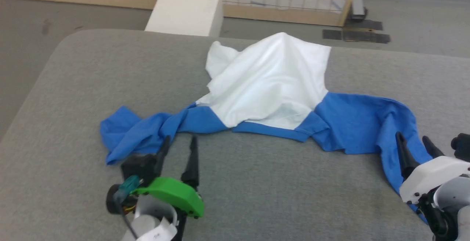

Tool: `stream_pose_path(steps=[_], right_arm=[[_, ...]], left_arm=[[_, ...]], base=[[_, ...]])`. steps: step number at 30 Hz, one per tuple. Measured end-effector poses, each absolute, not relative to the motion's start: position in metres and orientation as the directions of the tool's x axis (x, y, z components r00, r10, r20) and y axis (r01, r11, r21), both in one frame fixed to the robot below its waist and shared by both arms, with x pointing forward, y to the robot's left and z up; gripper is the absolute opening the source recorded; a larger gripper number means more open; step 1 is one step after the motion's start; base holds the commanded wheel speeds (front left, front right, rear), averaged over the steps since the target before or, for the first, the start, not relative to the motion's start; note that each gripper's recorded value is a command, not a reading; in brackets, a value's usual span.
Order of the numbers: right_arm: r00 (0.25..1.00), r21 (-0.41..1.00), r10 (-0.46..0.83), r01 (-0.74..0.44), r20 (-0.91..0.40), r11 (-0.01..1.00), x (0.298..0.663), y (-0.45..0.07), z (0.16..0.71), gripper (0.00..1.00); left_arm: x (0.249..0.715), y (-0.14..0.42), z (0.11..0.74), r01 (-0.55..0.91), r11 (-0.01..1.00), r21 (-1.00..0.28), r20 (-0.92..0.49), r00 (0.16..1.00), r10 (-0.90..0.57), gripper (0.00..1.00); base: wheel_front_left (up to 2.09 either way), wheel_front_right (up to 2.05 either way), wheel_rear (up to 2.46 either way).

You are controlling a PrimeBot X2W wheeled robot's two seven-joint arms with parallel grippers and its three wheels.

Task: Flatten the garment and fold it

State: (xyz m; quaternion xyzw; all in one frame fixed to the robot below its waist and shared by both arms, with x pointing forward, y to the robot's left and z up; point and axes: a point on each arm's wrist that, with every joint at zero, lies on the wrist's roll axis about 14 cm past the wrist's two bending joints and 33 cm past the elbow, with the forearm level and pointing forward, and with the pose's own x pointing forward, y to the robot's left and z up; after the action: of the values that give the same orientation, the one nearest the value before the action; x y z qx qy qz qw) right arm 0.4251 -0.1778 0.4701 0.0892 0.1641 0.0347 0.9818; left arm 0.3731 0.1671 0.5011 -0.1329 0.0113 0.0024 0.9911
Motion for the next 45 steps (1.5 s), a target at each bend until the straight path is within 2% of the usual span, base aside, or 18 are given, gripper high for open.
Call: stream_pose_path(steps=[5, 8, 10, 15, 21, 29, 30, 31, 32, 40, 45], right_arm=[[0.956, 0.179, 0.036, 0.018, -0.291, 0.984, 0.415, -0.202, 0.484, 1.0], [0.957, 0.174, 0.004, 0.048, -0.291, 0.984, 0.411, -0.213, 0.485, 1.0], [0.954, 0.174, -0.008, 0.063, -0.301, 0.983, 0.409, -0.218, 0.482, 1.0], [0.949, 0.184, -0.036, 0.098, -0.313, 0.978, 0.413, -0.229, 0.475, 1.0], [0.933, 0.179, -0.071, 0.141, -0.352, 0.974, 0.413, -0.241, 0.458, 1.0], [0.921, 0.186, -0.075, 0.156, -0.382, 0.97, 0.416, -0.244, 0.444, 1.0], [0.923, 0.188, -0.071, 0.152, -0.377, 0.97, 0.418, -0.242, 0.445, 1.0], [0.925, 0.19, -0.067, 0.147, -0.373, 0.971, 0.419, -0.24, 0.446, 1.0], [0.927, 0.193, -0.062, 0.142, -0.37, 0.971, 0.421, -0.239, 0.446, 1.0], [0.929, 0.208, -0.037, 0.121, -0.368, 0.971, 0.424, -0.23, 0.445, 1.0], [0.928, 0.214, -0.031, 0.118, -0.372, 0.97, 0.419, -0.227, 0.443, 1.0]], left_arm=[[0.398, 0.102, 0.487, 0.215, 0.94, -0.264, -0.192, 0.943, -0.27, 1.0], [0.413, 0.067, 0.476, 0.339, 0.912, -0.23, -0.339, 0.851, -0.402, 1.0], [0.418, 0.056, 0.463, 0.383, 0.9, -0.208, -0.437, 0.787, -0.435, 1.0], [0.435, 0.049, 0.434, 0.421, 0.893, -0.158, -0.592, 0.684, -0.427, 1.0], [0.456, 0.054, 0.408, 0.404, 0.907, -0.12, -0.658, 0.652, -0.377, 1.0], [0.462, 0.054, 0.381, 0.425, 0.902, -0.076, -0.734, 0.588, -0.339, 1.0], [0.462, 0.054, 0.38, 0.427, 0.901, -0.074, -0.738, 0.584, -0.337, 0.62], [0.462, 0.055, 0.379, 0.428, 0.901, -0.07, -0.742, 0.582, -0.334, 0.08], [0.461, 0.054, 0.379, 0.435, 0.898, -0.069, -0.745, 0.575, -0.336, 0.0], [0.455, 0.055, 0.382, 0.427, 0.896, -0.118, -0.75, 0.554, -0.363, 0.0], [0.43, 0.042, 0.39, 0.448, 0.867, -0.216, -0.763, 0.477, -0.436, 0.0]], base=[[0.0, 0.0, 0.0], [0.0, 0.0, 0.0], [0.0, 0.0, 0.0], [0.0, 0.0, 0.0], [0.0, 0.0, 0.0], [0.0, 0.0, 0.0], [0.0, 0.0, 0.0], [0.0, 0.0, 0.0], [0.0, 0.0, 0.0], [0.0, 0.0, 0.0], [0.0, 0.0, 0.0]])
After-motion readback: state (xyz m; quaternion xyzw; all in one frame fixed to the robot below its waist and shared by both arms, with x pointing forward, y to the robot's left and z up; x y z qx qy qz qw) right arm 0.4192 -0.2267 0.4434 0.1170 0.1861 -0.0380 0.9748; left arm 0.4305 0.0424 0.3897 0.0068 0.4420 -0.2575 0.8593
